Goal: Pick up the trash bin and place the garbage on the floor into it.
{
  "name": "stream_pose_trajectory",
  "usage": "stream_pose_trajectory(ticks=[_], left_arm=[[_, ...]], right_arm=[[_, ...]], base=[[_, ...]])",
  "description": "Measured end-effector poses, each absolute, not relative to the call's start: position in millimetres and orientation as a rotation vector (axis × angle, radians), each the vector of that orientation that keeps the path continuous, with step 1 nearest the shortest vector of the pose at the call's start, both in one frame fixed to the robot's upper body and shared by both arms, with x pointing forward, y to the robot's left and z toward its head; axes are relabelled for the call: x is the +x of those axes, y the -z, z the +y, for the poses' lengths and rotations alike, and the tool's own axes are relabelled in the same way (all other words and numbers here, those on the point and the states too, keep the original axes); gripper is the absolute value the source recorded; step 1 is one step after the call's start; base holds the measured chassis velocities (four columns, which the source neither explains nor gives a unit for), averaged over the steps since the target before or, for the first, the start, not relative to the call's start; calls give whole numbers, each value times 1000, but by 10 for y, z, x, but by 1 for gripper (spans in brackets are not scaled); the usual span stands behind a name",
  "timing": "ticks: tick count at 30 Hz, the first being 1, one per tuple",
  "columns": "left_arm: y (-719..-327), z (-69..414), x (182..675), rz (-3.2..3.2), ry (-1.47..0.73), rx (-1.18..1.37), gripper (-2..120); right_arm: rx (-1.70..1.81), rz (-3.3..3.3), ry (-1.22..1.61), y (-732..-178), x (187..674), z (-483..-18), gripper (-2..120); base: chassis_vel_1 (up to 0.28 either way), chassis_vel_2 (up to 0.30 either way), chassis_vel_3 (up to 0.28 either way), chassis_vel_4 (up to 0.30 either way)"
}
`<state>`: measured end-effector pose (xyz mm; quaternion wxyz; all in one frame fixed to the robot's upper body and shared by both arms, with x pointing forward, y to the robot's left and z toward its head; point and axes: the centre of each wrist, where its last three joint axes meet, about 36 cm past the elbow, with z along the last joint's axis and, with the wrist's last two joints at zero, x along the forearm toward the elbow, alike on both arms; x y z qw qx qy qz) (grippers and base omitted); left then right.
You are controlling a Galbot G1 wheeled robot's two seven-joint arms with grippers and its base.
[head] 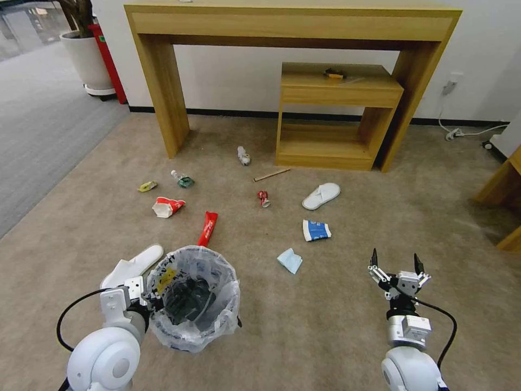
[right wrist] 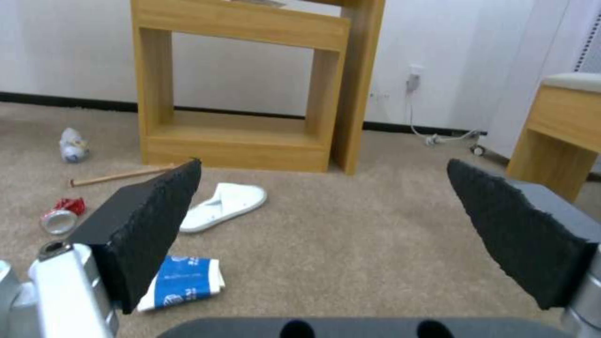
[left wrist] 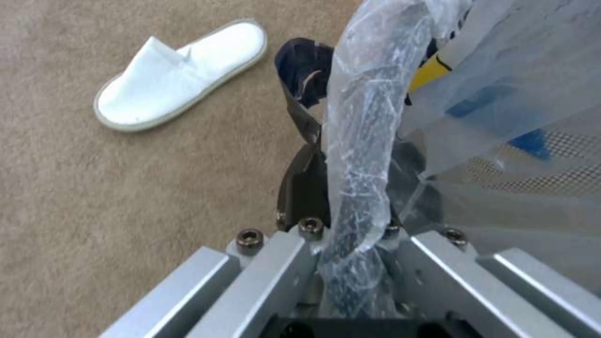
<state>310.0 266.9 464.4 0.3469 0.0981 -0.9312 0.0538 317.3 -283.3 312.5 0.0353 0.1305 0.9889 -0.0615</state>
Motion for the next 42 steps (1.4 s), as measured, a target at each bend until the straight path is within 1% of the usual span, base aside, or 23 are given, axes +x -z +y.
stream_pose_trajectory(ticks=[6, 26, 33, 42], left_arm=[[-4632, 2669, 3109, -2418, -142, 259, 0], [-4606, 2650, 3071, -2418, -130, 259, 0], [-4596, 2649, 3063, -2418, -129, 260, 0], [-4546, 2648, 3073, -2411, -126, 266, 0]], right_arm=[[388, 3037, 165, -3129, 3176, -2778, 100], [375, 3030, 177, -3113, 3104, -2687, 100], [362, 3025, 180, -3109, 3095, -2690, 100], [341, 3024, 184, -3094, 3096, -2684, 100]], base=[[-62, 52, 47, -72], [0, 0, 0, 0], [82, 80, -75, -88], [207, 209, -191, -215]])
